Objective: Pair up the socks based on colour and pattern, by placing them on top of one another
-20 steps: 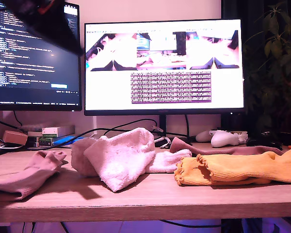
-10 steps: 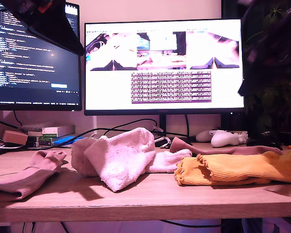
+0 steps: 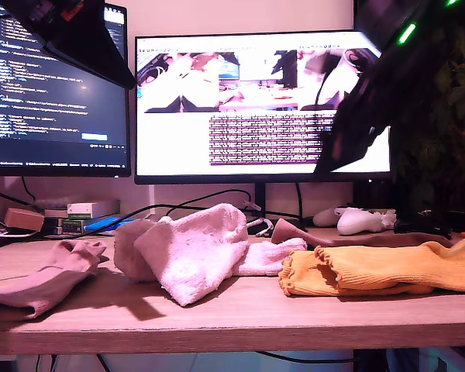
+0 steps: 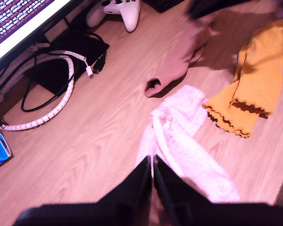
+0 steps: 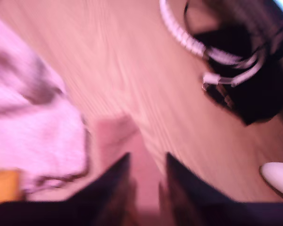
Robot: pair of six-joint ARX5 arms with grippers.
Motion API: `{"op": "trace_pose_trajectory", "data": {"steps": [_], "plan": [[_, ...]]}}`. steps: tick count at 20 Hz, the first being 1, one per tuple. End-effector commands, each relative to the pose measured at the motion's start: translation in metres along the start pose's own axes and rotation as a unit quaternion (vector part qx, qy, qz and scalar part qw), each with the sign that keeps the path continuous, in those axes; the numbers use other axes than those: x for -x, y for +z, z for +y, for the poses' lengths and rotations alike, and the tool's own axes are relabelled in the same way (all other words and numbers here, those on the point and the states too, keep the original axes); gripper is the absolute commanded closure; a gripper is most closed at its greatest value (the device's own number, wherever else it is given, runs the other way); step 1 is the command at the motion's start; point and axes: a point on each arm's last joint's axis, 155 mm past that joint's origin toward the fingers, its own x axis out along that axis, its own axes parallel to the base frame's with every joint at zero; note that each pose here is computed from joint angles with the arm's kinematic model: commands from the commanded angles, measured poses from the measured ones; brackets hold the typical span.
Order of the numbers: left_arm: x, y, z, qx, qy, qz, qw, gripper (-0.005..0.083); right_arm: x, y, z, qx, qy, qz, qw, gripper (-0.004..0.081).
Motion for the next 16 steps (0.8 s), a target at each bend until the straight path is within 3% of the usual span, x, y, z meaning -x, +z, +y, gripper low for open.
{"op": "trace_pose_trajectory", "data": {"steps": [1,9,16], "plan": [[-0.002,-0.002,-0.001,0.003,-0.003,0.003,1.000,0.0797,-0.006,0.007,0.000,0.014,0.002,-0.003,1.000,0.0470],[-0.002,-0.002,-0.001,0.003,-0.002,0.002,1.000,0.0797,-0.044,-0.008,0.028,0.015,0.052,0.014,0.998,0.0470],[-0.002,-0.002,-0.001,0.004,-0.002,0.002,1.000,0.0797,-0.060,-0.010,0.040,0.017,0.067,0.010,0.998,0.0470]]}}
